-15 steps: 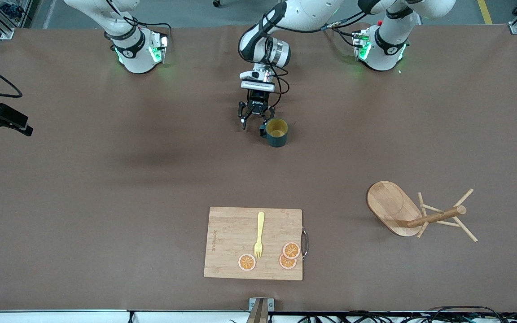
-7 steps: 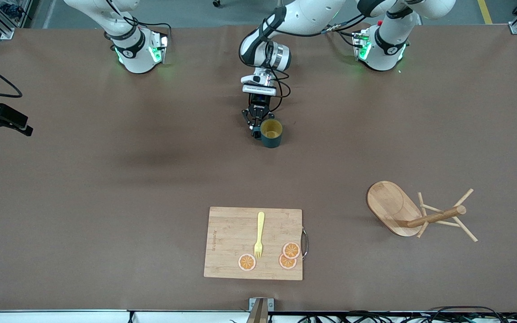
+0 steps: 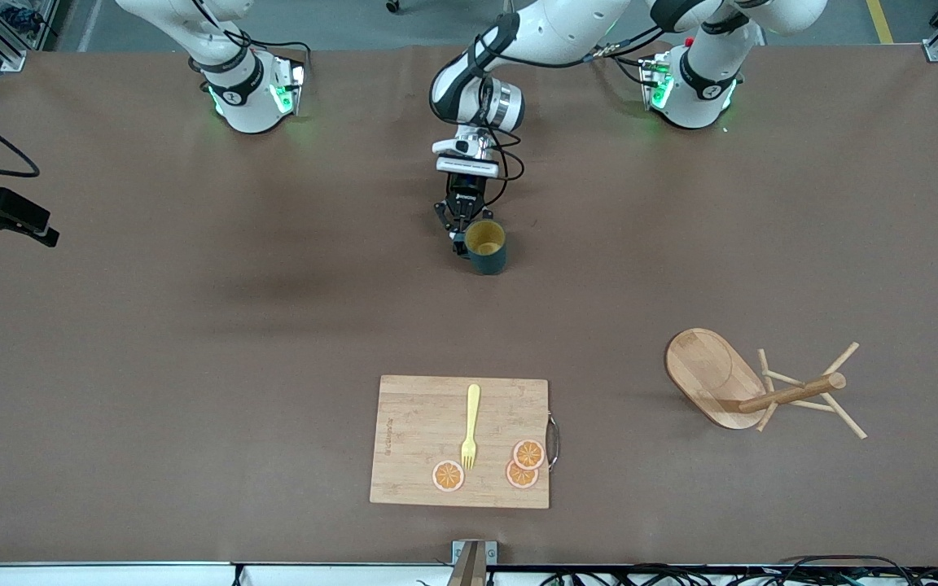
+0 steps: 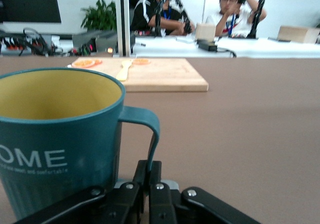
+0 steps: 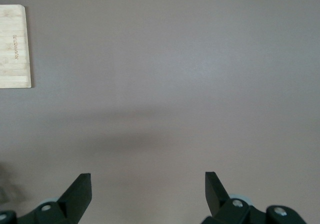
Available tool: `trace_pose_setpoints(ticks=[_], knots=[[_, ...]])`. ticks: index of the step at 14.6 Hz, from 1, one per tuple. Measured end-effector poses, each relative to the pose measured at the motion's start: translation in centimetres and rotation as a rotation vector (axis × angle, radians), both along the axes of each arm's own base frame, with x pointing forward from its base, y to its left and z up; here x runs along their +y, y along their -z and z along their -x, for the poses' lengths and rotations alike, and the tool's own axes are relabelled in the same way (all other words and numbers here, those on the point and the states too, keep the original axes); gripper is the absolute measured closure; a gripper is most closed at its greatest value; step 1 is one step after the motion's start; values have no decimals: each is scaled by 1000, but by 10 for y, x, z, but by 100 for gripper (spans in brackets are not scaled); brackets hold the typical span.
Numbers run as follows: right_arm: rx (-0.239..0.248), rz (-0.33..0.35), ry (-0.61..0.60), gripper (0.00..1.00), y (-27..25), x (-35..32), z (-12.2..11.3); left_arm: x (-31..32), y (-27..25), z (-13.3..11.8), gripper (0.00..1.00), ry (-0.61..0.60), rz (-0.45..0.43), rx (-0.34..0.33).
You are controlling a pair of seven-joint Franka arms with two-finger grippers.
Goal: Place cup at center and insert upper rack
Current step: 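Lower the left gripper and grasp the mug handle, then lift the teal mug by its handle with the left gripper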
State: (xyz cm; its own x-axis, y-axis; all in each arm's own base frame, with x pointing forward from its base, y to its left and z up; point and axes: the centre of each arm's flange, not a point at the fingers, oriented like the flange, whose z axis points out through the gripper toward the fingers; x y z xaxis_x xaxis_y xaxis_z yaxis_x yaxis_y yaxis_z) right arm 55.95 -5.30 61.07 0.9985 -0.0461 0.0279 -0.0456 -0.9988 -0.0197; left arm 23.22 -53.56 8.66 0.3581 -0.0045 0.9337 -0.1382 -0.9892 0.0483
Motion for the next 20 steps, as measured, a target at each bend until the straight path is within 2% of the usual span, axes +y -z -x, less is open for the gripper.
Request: trace_pose_setpoints(ticks=[2,4,8,12,14,18,20], knots=[[0,0,0,0,0,0,0,-15,-24,-22,95,-65,-32,99],[0,0,0,0,0,0,0,-36,-60,-47,95,-127,-48,157],[14,-1,0,0,1,0,1,-66,-135,-87,95,-224,-13,285],[16,-2,-1,0,1,1,2,-64,-229,-146,95,-281,66,476],[17,-2,-1,0,1,1,2,-50,-267,-172,95,-307,112,523],[18,-2,-1,0,2,0,2,-18,-322,-213,95,-379,290,610],[19,-2,-1,0,2,0,2,-3,-343,-230,95,-402,355,623]])
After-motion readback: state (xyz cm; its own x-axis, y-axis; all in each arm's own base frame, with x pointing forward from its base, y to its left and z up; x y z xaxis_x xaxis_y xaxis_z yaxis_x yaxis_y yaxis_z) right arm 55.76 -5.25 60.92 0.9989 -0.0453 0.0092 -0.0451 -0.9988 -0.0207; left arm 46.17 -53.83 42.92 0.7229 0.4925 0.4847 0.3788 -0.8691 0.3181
